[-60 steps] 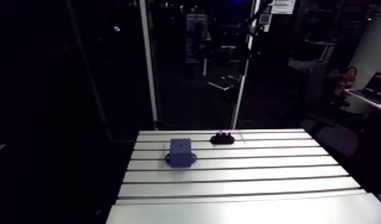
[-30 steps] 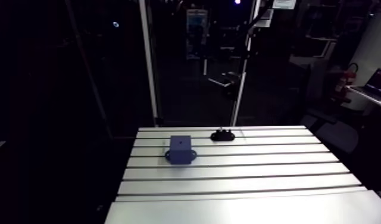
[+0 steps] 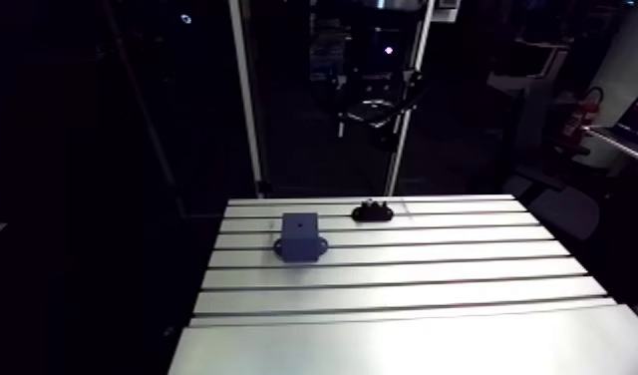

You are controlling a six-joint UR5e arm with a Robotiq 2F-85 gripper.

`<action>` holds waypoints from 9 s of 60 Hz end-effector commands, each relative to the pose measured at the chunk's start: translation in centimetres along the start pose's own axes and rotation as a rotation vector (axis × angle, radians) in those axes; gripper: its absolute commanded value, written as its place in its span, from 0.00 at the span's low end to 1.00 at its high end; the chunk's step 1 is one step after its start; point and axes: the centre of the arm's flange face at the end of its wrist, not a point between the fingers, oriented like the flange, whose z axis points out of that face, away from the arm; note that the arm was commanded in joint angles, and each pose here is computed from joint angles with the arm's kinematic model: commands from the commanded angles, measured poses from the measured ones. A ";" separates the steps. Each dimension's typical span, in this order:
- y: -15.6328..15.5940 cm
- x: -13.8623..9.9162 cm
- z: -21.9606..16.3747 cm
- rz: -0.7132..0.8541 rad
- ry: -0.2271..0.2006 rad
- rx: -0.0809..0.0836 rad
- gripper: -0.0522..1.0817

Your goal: Pick up the M10 bolt and insert it into the hole until fully seated.

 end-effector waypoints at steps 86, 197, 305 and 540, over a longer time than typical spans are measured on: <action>4.6 2.5 15.3 0.037 0.024 -0.003 0.23; 5.1 3.1 21.0 0.070 -0.019 0.006 0.43; 5.0 3.4 21.3 0.077 -0.018 0.021 0.62; -10.4 7.5 3.7 -0.115 -0.303 0.079 0.99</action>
